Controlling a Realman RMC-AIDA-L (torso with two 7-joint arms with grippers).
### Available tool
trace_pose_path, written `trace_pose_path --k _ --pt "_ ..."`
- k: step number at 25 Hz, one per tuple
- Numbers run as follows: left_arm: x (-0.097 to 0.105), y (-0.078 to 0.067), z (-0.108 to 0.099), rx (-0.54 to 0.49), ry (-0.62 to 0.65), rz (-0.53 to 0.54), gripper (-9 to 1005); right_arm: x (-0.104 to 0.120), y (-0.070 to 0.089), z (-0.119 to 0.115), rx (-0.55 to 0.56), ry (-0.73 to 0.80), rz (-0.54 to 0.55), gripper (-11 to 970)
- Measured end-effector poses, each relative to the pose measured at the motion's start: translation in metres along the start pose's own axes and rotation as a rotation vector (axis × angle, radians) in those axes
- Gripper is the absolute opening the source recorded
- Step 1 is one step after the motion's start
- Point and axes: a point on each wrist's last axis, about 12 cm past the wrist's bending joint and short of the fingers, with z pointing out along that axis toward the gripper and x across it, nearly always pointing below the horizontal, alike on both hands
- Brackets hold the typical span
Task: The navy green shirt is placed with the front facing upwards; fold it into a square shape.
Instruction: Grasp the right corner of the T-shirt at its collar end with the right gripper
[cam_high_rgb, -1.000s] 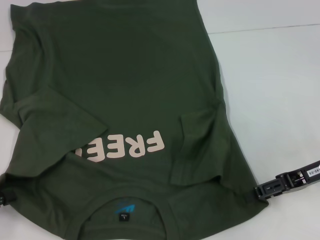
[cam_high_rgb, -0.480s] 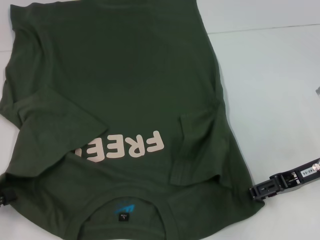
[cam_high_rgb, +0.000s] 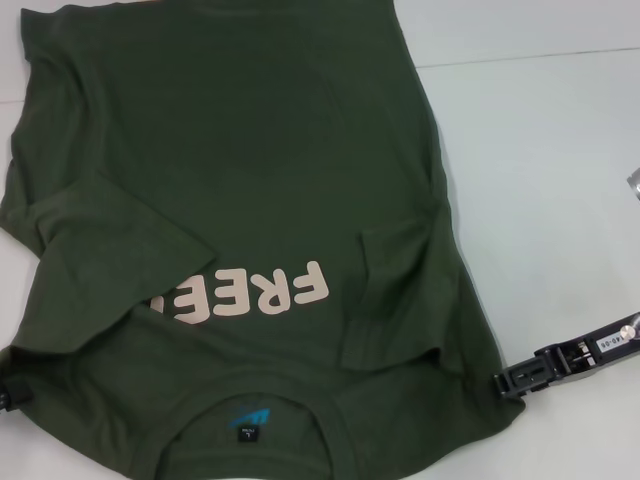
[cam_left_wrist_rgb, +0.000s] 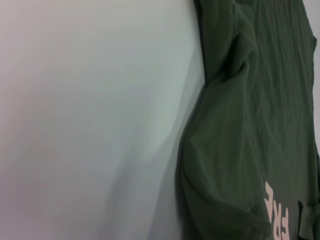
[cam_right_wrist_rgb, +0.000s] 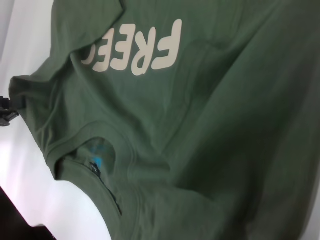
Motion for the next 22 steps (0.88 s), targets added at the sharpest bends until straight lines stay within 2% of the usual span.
trace_pose_path --k 10,22 --pt "-0.0007 -0.0005 0.0007 0.000 -0.001 -0.001 25 -0.0018 0.0015 -0.0015 -0.014 -0.015 -0.005 822" --pt "-0.0007 -0.0007 0.0008 0.001 0.000 0.000 24 -0.0017 0.0011 -0.0009 -0.013 -0.015 0.004 710"
